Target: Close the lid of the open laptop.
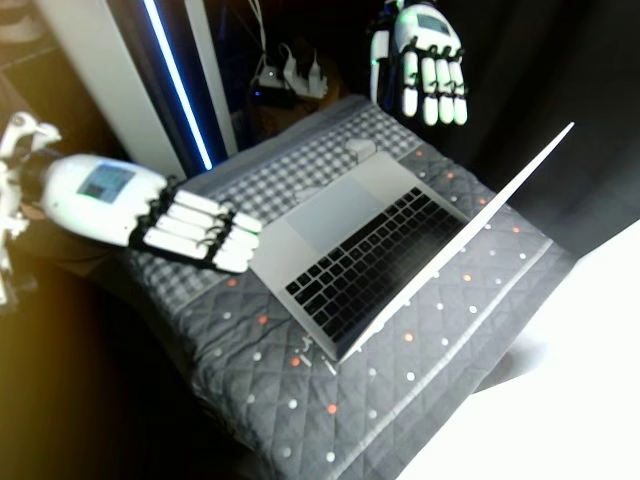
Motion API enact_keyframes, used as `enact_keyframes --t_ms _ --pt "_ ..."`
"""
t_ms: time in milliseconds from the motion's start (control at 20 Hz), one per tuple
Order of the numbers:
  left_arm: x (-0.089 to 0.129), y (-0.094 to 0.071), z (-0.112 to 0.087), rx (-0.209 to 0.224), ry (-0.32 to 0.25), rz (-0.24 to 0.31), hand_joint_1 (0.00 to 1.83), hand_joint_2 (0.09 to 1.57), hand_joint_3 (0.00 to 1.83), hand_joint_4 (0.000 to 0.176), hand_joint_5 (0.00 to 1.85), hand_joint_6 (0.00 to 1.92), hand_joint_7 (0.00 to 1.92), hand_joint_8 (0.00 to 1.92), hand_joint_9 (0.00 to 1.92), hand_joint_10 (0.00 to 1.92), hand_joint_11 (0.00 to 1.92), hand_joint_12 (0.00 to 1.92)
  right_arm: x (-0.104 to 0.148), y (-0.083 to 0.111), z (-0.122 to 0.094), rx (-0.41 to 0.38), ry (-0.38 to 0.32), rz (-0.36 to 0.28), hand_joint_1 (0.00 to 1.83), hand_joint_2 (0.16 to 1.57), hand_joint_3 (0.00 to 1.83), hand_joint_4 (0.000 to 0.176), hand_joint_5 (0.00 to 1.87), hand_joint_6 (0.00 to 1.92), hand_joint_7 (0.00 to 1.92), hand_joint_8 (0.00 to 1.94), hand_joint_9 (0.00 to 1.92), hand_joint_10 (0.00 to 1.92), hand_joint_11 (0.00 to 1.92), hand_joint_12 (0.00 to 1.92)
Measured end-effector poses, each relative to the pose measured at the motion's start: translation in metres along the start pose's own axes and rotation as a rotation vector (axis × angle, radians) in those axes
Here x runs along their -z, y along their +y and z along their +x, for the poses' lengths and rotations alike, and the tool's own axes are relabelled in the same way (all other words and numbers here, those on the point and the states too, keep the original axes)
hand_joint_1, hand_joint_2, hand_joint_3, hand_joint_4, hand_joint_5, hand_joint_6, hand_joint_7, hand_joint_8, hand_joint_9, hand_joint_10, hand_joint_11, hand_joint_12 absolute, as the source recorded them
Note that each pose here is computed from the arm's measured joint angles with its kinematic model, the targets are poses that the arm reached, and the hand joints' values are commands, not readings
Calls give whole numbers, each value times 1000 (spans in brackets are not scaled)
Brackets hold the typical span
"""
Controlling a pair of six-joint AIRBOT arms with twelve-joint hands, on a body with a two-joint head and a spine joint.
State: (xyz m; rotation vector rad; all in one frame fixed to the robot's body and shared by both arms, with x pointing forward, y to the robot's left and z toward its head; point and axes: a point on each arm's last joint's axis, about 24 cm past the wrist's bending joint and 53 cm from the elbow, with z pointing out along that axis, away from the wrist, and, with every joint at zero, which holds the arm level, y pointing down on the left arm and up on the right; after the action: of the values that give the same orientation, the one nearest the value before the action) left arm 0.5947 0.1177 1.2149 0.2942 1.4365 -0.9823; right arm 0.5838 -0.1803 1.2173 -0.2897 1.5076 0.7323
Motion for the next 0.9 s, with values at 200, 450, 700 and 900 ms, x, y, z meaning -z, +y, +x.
enact_keyframes --t_ms 200,450,700,900 --pt "-1 0 9 11 30 -3 444 1424 5 52 22 5 9 2 0 0 20 15 -1 0 -2 -1 -7 2 119 1395 11 126 0 0 0 0 0 0 0 0" --pt "-1 -2 52 74 144 -9 244 1466 0 0 138 30 189 30 135 57 0 682 -2 1 -4 -1 -11 -1 47 1403 6 80 0 0 0 0 0 0 0 0" --pt "-1 7 93 125 263 -42 245 1470 3 0 175 5 223 1 129 101 0 605 -5 1 -13 0 -40 -4 48 1406 0 70 0 0 0 0 0 0 0 0" --pt "-1 6 106 128 291 -41 208 1469 2 15 150 3 175 2 97 69 0 429 -6 1 -16 0 -48 -6 0 1397 0 0 0 0 0 0 0 0 0 0"
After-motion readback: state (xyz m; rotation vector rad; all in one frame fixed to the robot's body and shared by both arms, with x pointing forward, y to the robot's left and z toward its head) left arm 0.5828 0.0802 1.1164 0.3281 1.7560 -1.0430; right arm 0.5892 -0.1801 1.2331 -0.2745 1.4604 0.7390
